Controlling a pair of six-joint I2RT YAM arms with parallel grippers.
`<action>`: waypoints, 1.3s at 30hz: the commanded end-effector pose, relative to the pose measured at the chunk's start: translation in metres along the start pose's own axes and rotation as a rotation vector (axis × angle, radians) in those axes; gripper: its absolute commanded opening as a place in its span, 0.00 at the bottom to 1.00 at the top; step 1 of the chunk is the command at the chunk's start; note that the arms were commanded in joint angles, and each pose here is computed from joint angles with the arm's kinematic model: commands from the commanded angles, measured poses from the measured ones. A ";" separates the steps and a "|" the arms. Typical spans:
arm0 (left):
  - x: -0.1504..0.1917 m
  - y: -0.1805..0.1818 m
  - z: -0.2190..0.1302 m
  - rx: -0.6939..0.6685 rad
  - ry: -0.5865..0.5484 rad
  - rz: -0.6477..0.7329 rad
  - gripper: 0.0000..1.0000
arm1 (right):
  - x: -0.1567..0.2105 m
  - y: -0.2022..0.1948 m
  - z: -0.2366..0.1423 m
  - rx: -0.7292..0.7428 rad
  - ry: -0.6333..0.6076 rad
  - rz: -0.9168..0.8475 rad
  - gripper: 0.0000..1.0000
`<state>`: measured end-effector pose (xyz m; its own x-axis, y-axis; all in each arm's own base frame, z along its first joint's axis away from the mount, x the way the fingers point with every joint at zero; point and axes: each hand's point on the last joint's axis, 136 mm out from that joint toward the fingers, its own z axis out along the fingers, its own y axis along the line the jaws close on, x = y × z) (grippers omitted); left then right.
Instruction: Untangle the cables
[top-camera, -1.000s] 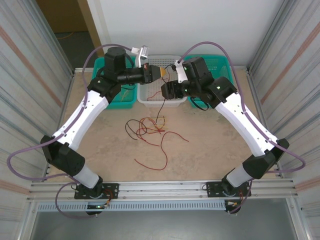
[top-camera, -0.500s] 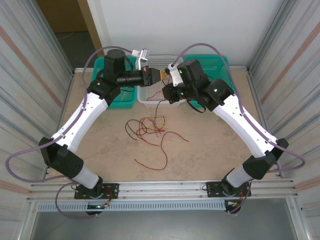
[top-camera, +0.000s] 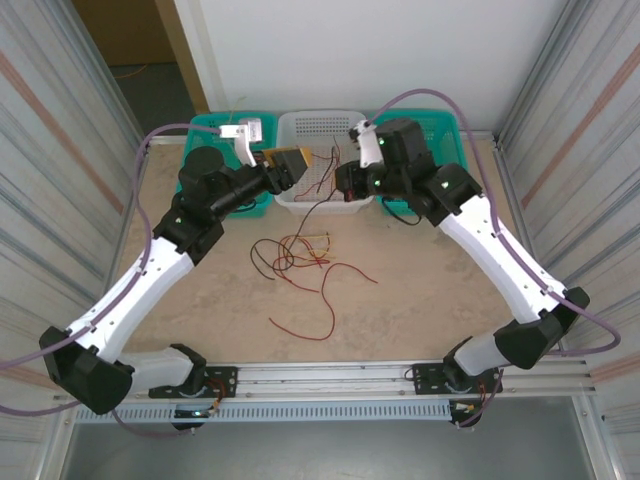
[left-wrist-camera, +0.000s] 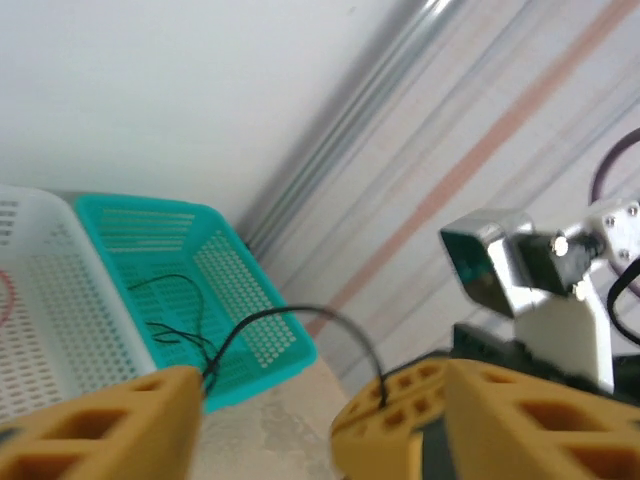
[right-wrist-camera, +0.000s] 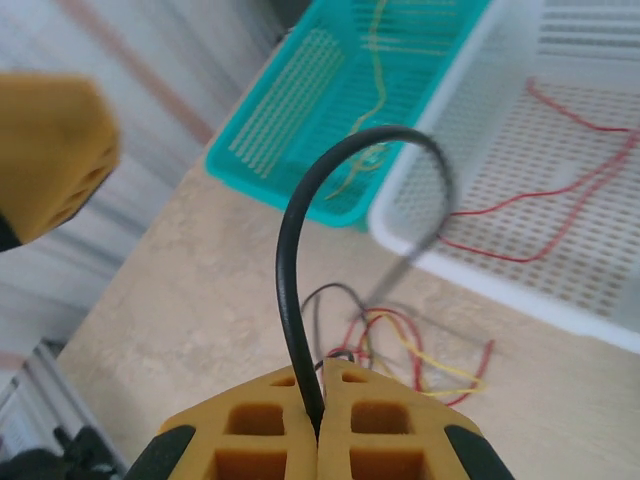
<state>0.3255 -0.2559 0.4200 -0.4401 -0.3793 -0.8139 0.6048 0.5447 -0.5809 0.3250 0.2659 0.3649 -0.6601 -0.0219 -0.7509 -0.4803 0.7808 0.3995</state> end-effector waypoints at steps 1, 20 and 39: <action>-0.002 0.007 -0.016 -0.082 -0.004 0.022 0.78 | -0.026 -0.036 -0.012 0.087 -0.053 0.087 0.00; 0.185 0.113 -0.139 -0.536 0.532 -0.111 0.72 | -0.055 -0.288 0.013 0.497 0.020 0.473 0.39; 0.346 0.078 -0.051 -0.422 1.108 0.037 0.61 | 0.083 -0.150 -0.024 0.484 0.051 0.373 0.59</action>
<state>0.1809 -0.2753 0.0901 -0.9047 0.3506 -0.2420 0.4129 0.8616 -0.2952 0.3448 0.1384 0.2600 -0.7921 0.2185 -0.5699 0.0345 0.9483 0.3156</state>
